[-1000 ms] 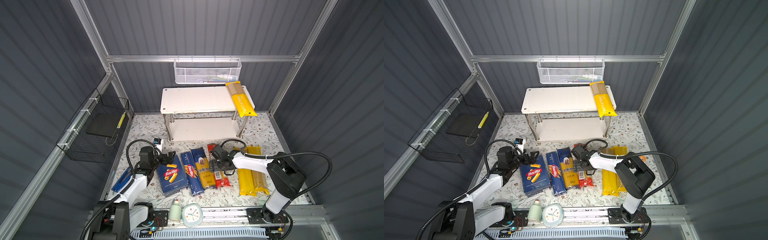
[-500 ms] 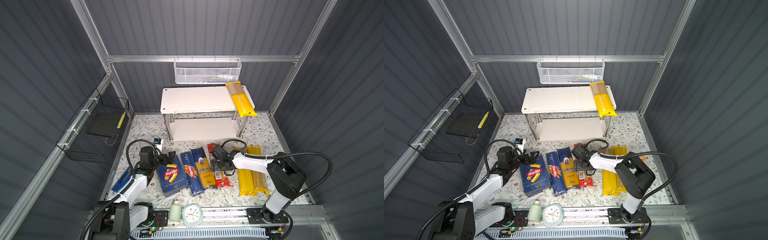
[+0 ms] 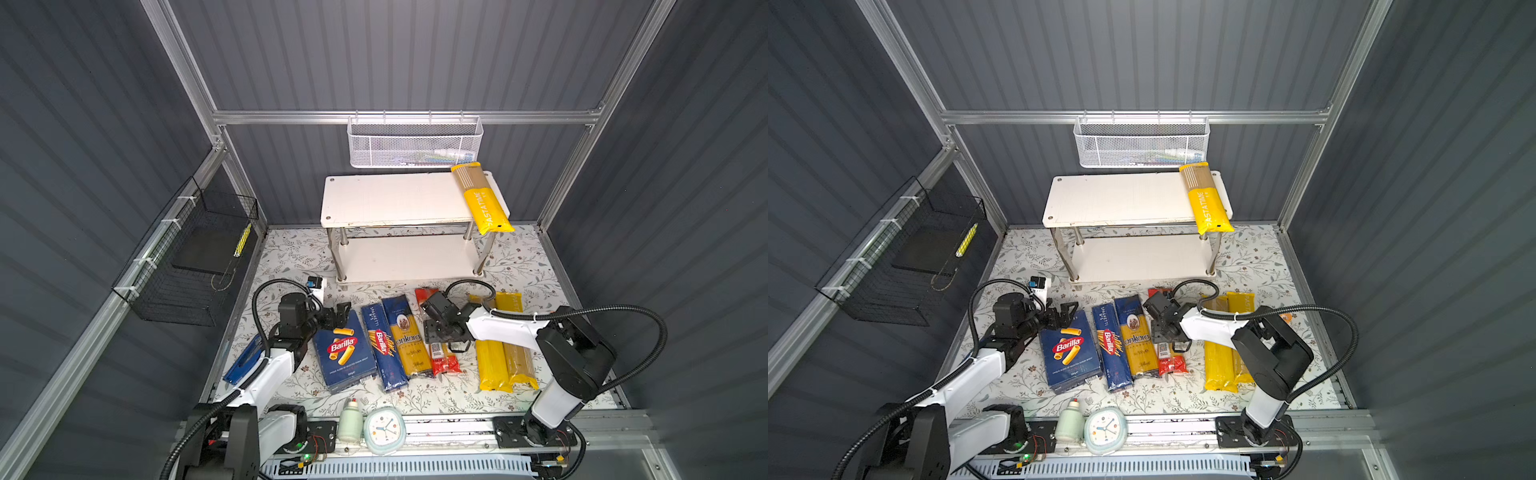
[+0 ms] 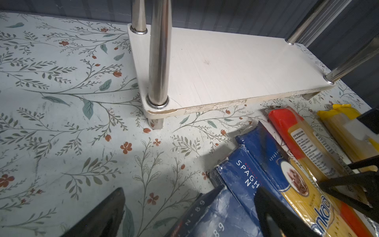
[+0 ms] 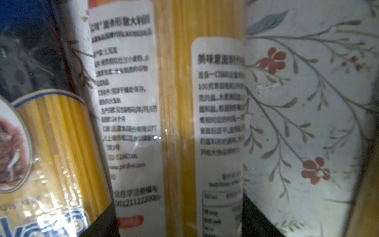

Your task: Place and organize the pasta boxes and bags onto the shelf

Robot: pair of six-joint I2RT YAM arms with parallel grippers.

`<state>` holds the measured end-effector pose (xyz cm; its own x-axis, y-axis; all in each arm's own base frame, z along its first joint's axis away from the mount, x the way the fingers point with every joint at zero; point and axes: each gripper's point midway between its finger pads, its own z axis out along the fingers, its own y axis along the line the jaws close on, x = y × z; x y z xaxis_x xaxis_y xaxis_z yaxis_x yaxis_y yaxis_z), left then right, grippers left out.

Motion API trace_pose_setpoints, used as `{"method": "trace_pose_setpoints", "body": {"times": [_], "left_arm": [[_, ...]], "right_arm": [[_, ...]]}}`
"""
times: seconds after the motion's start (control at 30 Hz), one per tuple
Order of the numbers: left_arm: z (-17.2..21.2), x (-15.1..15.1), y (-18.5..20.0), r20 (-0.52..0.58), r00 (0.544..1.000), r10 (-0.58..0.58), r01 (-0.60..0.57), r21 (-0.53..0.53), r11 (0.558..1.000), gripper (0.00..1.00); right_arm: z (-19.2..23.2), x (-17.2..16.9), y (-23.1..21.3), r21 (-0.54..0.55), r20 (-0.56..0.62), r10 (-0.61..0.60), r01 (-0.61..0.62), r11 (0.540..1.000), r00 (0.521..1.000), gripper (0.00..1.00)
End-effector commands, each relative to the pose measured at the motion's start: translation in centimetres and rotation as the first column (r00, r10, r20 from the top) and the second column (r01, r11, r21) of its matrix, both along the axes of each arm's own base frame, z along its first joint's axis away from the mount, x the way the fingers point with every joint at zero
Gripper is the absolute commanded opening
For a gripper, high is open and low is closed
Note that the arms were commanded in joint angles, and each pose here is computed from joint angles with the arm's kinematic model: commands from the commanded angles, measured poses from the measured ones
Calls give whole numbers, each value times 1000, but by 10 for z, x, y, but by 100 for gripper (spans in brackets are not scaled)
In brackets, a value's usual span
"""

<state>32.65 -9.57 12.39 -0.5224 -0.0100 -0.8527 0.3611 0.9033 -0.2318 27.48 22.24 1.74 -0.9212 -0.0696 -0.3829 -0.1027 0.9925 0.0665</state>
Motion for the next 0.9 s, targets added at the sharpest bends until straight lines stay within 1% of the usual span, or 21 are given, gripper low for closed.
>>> {"method": "trace_pose_setpoints", "body": {"times": [0.0, 0.13, 0.27, 0.43, 0.7, 0.87], "left_arm": [[12, 2, -4, 30, 999, -25, 25, 1, 1000, 99], [11, 3, -5, 23, 999, -30, 30, 1, 1000, 99], [10, 3, -5, 22, 999, -30, 30, 2, 1000, 99], [11, 2, -4, 28, 999, -27, 27, 2, 1000, 99], [10, 2, -5, 21, 999, -30, 30, 1, 1000, 99], [10, 3, -4, 21, 999, -26, 26, 2, 1000, 99]], "right_arm": [[-5, -4, -4, -5, -8, -13, 13, 1000, 1000, 67], [-3, -4, -2, 10, 2, -4, 4, 1000, 1000, 64], [0, -4, -2, 20, 11, -6, 6, 1000, 1000, 59], [-1, -4, -3, 10, 7, -12, 11, 1000, 1000, 53], [7, -4, -2, 27, 22, -11, 10, 1000, 1000, 48], [14, -4, -5, 27, 44, -4, 2, 1000, 999, 42]]}}
